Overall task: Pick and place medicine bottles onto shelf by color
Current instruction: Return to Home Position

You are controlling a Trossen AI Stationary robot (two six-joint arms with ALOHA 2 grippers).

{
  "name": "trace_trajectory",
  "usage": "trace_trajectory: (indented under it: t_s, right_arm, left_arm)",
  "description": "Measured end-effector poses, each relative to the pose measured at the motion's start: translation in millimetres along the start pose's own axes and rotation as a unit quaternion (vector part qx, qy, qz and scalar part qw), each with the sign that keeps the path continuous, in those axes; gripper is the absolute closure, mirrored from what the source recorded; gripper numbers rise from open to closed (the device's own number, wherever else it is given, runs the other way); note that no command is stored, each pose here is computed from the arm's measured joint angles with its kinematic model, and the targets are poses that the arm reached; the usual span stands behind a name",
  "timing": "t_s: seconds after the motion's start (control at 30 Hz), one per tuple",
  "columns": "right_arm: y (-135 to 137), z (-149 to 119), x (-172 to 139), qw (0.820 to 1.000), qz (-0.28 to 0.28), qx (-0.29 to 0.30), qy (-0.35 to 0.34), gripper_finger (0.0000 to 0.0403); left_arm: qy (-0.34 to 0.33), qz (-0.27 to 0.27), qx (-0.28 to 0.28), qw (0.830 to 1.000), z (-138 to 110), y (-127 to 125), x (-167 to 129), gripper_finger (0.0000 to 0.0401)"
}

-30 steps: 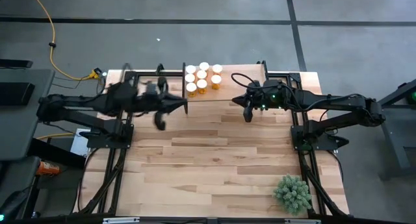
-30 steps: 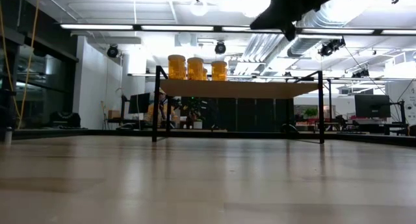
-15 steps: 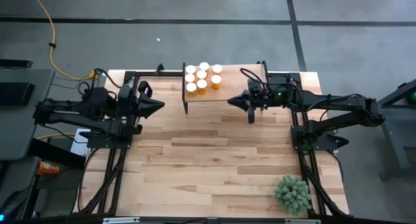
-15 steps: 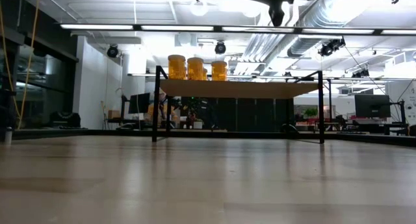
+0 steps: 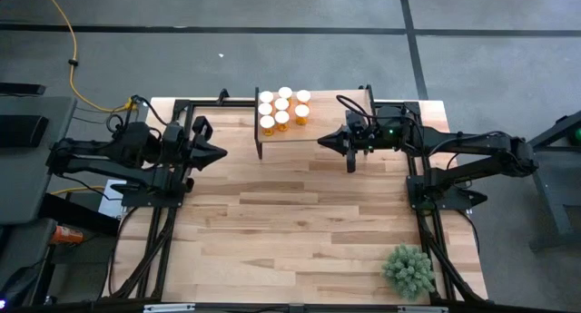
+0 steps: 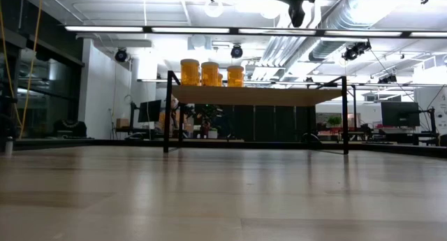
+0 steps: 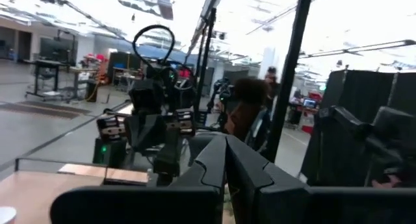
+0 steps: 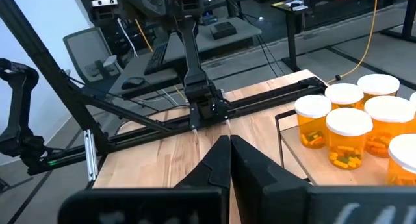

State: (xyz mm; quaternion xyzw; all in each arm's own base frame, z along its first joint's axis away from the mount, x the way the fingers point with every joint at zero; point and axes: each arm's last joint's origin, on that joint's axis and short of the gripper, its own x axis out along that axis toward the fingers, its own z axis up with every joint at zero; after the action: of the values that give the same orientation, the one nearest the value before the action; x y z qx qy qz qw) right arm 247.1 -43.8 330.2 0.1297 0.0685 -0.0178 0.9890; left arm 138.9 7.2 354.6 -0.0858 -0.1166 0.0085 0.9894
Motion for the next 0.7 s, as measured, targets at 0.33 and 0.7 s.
trace_trajectory:
  t_s: [0.33, 0.7]
  right_arm:
    - [0.0, 0.4, 0.0, 1.0, 0.0, 0.007, -0.002, 0.0403]
    - [0.0, 0.3, 0.0, 0.999, 0.0, 0.04, -0.002, 0.0403]
  left_arm:
    - [0.052, -0.02, 0.016, 0.998, -4.5, -4.1, -18.9, 0.0401]
    - [-0.004, -0.001, -0.008, 1.0, -57.4, 7.4, -48.6, 0.0401]
